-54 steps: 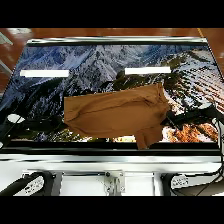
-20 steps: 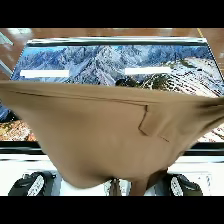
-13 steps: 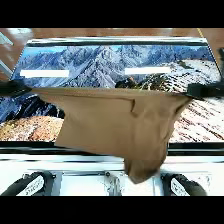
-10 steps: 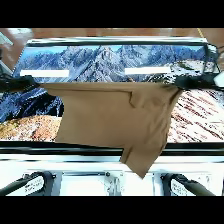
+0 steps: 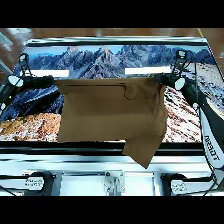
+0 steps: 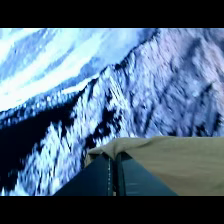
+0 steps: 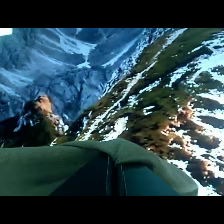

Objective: Fold the shirts.

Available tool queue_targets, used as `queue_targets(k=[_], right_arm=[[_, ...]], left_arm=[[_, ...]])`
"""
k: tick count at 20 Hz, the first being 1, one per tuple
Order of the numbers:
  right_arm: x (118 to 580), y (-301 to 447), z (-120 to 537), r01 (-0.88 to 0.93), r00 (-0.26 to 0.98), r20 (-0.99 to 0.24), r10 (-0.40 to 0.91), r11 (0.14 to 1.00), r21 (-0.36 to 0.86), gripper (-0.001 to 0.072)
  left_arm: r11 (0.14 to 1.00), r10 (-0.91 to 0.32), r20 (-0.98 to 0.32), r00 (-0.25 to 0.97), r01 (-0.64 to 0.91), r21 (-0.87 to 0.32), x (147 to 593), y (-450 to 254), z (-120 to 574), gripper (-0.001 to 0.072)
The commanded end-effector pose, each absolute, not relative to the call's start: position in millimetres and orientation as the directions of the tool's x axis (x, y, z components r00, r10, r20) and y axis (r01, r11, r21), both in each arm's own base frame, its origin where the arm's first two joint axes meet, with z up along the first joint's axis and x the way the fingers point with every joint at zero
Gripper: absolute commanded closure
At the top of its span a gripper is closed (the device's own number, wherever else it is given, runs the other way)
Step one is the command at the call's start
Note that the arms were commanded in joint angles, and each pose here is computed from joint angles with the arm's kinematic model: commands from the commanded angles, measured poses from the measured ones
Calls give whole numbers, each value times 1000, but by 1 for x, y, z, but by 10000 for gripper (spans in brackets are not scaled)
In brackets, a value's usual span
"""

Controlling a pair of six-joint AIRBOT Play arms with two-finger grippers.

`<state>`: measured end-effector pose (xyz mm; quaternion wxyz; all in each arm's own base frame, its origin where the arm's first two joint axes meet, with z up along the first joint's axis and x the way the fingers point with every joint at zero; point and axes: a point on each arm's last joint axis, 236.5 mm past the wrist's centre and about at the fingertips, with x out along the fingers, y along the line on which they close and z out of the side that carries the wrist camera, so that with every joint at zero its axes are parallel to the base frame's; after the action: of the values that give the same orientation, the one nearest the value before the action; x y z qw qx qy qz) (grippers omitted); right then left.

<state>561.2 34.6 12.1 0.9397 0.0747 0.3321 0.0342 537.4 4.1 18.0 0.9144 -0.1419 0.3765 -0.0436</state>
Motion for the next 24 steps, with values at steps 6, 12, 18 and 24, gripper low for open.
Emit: queue_targets(k=[6,12,18,24], right_arm=[[514,39,-39,49,568,-807,164,972,232,644],[417,41,-88,120,140,-966,218,965,235,644],[426,32,-42,79,223,-951,212,969,235,111],[310,-83,2,162,-3,-1000,29,986,28,112]], left_arm=[[971,-220,-834,506,28,-240,506,0,-48,665],[964,-265,-946,189,39,-262,438,-12,-81,665],[947,-314,-949,25,-62,-315,400,-9,-73,220],[919,-351,-936,6,-189,-346,327,51,-17,39]])
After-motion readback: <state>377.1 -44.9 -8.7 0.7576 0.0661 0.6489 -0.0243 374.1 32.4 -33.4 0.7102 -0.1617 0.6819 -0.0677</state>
